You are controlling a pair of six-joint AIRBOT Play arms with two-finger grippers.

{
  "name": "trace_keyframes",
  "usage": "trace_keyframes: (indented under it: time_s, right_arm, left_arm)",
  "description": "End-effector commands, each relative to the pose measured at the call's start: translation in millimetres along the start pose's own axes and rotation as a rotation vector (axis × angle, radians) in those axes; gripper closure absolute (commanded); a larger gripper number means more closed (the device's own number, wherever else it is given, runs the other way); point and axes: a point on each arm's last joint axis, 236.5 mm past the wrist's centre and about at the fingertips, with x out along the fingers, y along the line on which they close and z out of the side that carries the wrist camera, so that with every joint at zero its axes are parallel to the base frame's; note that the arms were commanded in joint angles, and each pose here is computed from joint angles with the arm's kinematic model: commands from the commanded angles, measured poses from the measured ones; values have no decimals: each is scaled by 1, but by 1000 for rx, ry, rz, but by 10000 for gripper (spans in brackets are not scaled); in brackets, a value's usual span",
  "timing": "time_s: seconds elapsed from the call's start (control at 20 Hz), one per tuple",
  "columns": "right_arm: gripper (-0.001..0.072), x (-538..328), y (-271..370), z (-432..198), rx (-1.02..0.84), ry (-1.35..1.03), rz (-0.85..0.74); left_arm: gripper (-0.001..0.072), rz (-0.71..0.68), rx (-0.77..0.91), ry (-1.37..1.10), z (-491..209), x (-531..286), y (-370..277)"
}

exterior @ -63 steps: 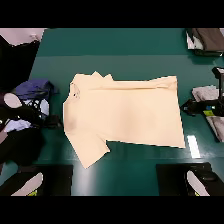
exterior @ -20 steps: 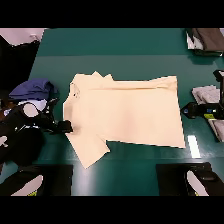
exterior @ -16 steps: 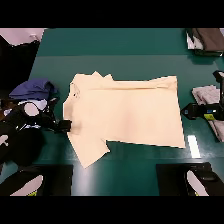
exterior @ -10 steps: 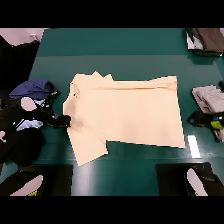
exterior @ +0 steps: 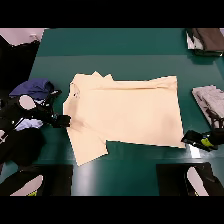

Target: Fold the shirts.

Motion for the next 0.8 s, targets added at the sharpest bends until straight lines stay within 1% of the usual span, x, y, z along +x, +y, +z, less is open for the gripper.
trace_keyframes:
  time_s: [0.0, 0.1, 0.25, 0.3, 0.4, 0.45, 0.55, 0.6, 0.7, 0.75]
  right_arm:
    - [80, 17, 11, 0, 34, 61, 70]
    - [133, 18, 16, 9, 47, 64, 97]
    - [136, 20, 14, 15, 53, 81, 93]
    - [180, 22, 14, 14, 55, 88, 94]
    - [212, 25, 14, 13, 59, 102, 95]
    - [272, 25, 15, 13, 62, 106, 101]
    - [278, 25, 19, 16, 58, 93, 111]
    - [307, 25, 22, 18, 43, 81, 111]
    - [578, 23, 29, 19, -26, 57, 101]
    - [676, 20, 33, 19, -57, 43, 98]
  left_arm:
    - [683, -1, 10, 1, 0, 0, 0]
    - [683, -1, 9, 1, 0, 0, 0]
    - [682, -2, 9, 1, 0, 0, -1]
    - [683, -2, 9, 1, 0, 0, -1]
    - [683, -3, 8, 0, 0, 0, -1]
    - [683, -4, 8, 1, 0, 0, -1]
    - [683, -4, 8, 2, 0, 0, -1]
    - [683, -3, 8, 1, 0, 0, -1]
    - [683, -3, 9, 2, 0, 0, -1]
    - [683, -3, 10, 1, 0, 0, -1]
